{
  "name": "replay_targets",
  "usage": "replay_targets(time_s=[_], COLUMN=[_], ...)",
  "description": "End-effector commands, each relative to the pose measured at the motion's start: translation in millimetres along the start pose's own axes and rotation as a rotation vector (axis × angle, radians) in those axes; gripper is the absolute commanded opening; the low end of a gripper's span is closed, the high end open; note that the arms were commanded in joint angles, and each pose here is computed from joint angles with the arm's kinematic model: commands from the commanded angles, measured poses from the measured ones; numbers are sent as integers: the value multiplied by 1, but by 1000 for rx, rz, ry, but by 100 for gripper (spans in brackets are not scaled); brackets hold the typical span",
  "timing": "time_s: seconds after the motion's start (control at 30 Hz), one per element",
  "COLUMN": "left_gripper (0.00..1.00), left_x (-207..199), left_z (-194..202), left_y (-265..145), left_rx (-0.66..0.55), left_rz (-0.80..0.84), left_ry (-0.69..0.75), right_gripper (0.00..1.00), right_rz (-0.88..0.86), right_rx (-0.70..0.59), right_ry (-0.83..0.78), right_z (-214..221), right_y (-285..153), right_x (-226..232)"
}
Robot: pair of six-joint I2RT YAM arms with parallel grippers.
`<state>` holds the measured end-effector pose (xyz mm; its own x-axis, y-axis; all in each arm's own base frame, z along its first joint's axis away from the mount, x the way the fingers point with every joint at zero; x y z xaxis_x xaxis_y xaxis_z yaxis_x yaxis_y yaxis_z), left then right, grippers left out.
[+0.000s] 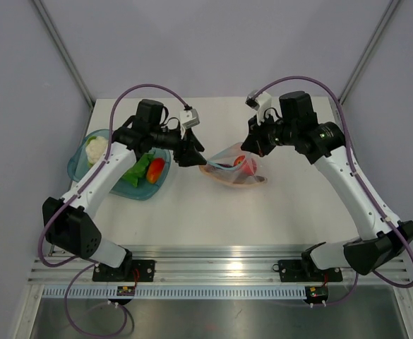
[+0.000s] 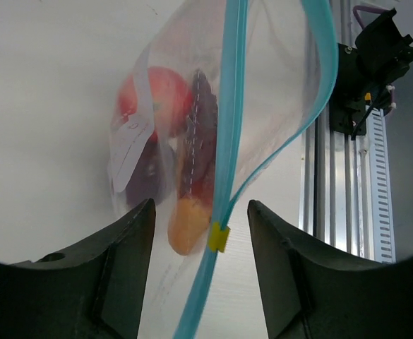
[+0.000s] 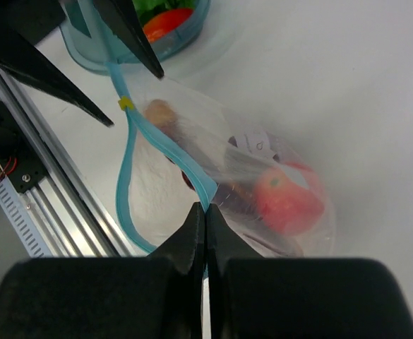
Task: Place the food in the zip-top bag and seal the zipper
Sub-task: Adjust the zipper food storage bag at the center of the board.
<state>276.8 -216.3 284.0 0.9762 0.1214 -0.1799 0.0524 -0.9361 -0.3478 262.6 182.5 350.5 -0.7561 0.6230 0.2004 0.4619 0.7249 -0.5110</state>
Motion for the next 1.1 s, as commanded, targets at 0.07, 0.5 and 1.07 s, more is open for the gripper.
replay_targets(time_s=[0.07,0.5,1.07], left_gripper=[59,61,62], left_x=[-7,-4,12], left_z=[-40,-22,31], left_y=[-33,-36,-16], left_rx=[-70,-10,71], left_rz=[-126,-127,-103], left_ry=[119,121,46], right_gripper=[0,0,0], right_rz=[-46,-27,-27], right_rx=[53,-44,-5], right_ry=[29,-29,-18], right_z=[7,-6,-4], right_y=[6,-2,3], right_x=[2,3,0])
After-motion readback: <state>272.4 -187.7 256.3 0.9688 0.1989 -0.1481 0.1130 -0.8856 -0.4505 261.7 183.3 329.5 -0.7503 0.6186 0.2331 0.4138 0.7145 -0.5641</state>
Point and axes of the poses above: each gripper's point midway between its finger pads, its own y axis out along the fingers, its own x axis along the line the jaws close on, z = x × y, the point moved 6 cm from there along -y, back along the fingers, and after that the axes turned 2 degrees about y, right-handed, at the moved point
